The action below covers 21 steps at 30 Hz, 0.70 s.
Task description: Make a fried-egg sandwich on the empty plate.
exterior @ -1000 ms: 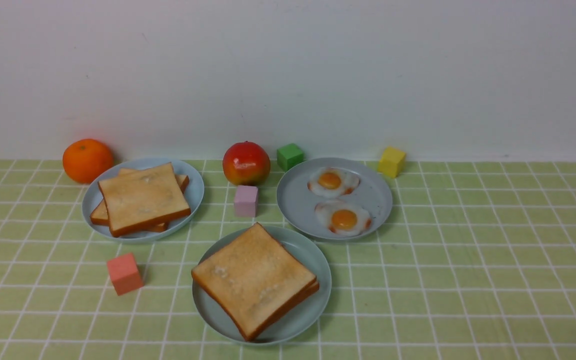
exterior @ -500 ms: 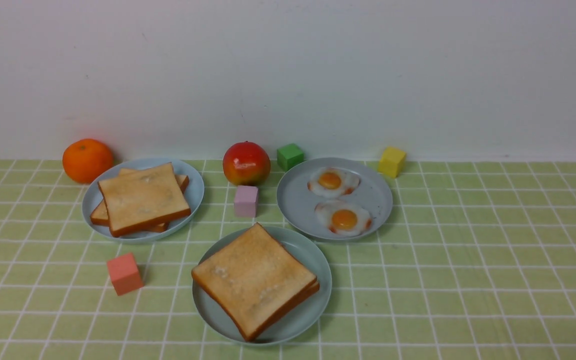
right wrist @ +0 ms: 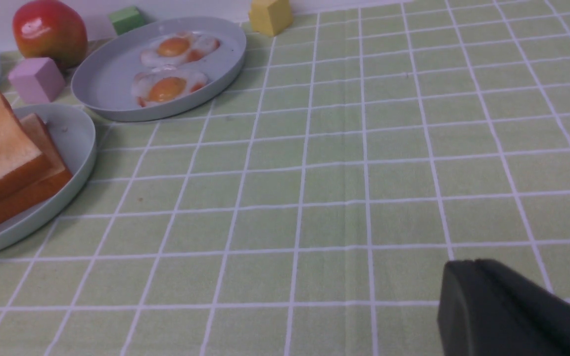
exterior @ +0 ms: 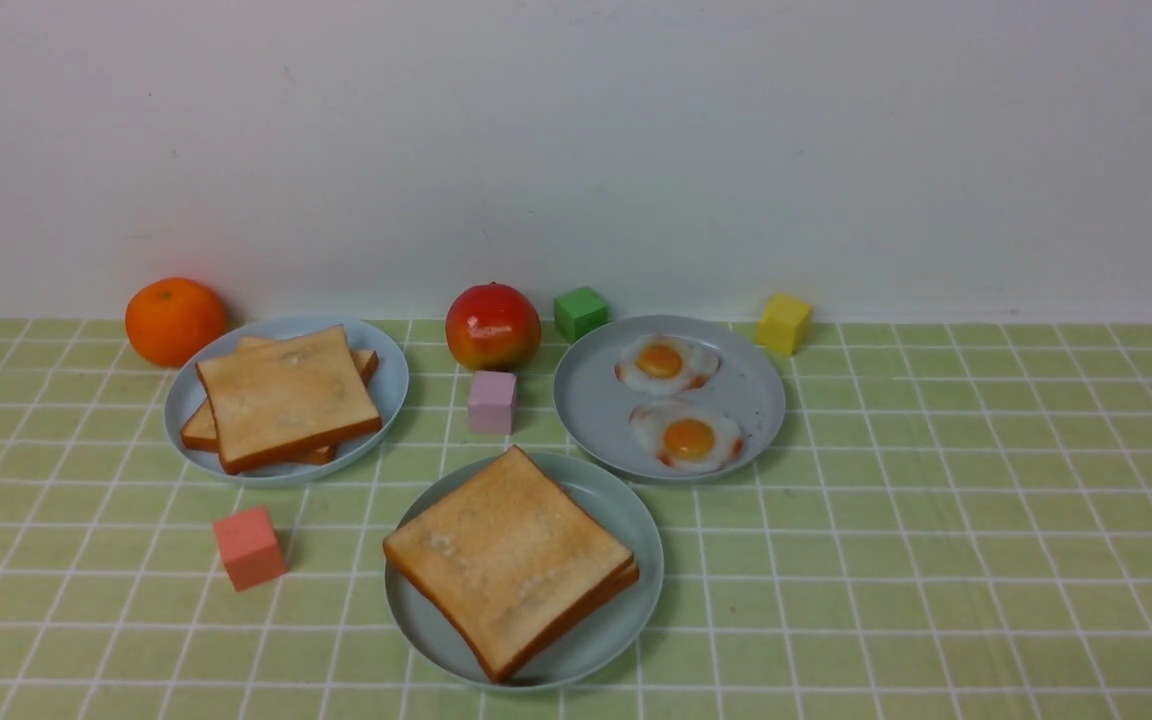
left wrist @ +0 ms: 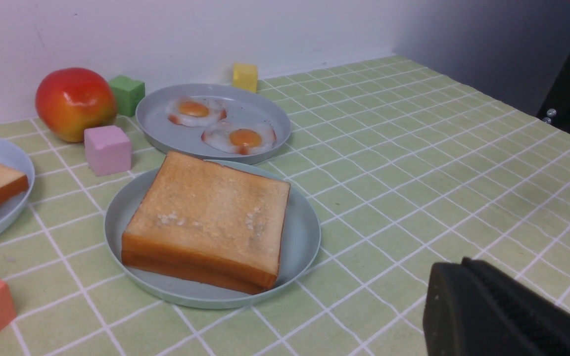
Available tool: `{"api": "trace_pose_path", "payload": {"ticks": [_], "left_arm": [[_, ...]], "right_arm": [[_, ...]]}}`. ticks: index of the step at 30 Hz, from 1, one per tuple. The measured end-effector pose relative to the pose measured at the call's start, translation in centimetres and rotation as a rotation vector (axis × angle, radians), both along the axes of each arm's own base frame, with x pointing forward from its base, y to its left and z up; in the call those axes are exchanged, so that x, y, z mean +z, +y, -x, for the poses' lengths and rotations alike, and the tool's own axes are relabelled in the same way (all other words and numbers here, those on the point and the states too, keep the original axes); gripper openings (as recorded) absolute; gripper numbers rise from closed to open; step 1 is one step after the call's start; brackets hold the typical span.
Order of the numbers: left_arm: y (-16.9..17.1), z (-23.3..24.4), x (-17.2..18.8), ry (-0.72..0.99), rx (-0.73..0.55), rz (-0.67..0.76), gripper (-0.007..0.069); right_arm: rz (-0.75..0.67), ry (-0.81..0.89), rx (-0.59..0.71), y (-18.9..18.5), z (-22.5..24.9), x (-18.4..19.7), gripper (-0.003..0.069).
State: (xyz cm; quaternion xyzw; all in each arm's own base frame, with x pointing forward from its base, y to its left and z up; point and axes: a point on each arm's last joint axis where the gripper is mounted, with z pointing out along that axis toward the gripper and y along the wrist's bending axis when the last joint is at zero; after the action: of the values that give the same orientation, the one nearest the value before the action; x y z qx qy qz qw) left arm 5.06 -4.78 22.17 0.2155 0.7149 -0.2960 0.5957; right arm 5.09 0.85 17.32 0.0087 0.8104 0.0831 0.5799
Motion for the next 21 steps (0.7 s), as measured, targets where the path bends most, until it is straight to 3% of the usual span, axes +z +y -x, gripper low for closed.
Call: {"api": "trace_pose_path", "payload": {"ticks": [10,16,17,18,21], "left_arm": [[0.3,-0.1,-0.1,-0.017,0.046,0.015,0.0011],[2.6,-0.1,0.4,-0.095,0.364,0.076,-0.0013],[2.6,0.0,0.4,-0.1,0.364,0.078,-0.0013],[3.2,0.0,0.2,-0.097,0.465,0.072,-0.0013],[3.7,-0.2,-1.0,-0.045,0.572,0.058,-0.0013]], "right_arm": [[0.0,0.001,0.0,0.0,0.0,0.0,0.0001],[0.0,0.001,0.0,0.0,0.0,0.0,0.0005],[0.0,0.001,0.0,0.0,0.0,0.0,0.0006],[0.0,0.001,0.0,0.0,0.0,0.0,0.0007],[0.0,0.001,0.0,0.0,0.0,0.0,0.0006]]}}
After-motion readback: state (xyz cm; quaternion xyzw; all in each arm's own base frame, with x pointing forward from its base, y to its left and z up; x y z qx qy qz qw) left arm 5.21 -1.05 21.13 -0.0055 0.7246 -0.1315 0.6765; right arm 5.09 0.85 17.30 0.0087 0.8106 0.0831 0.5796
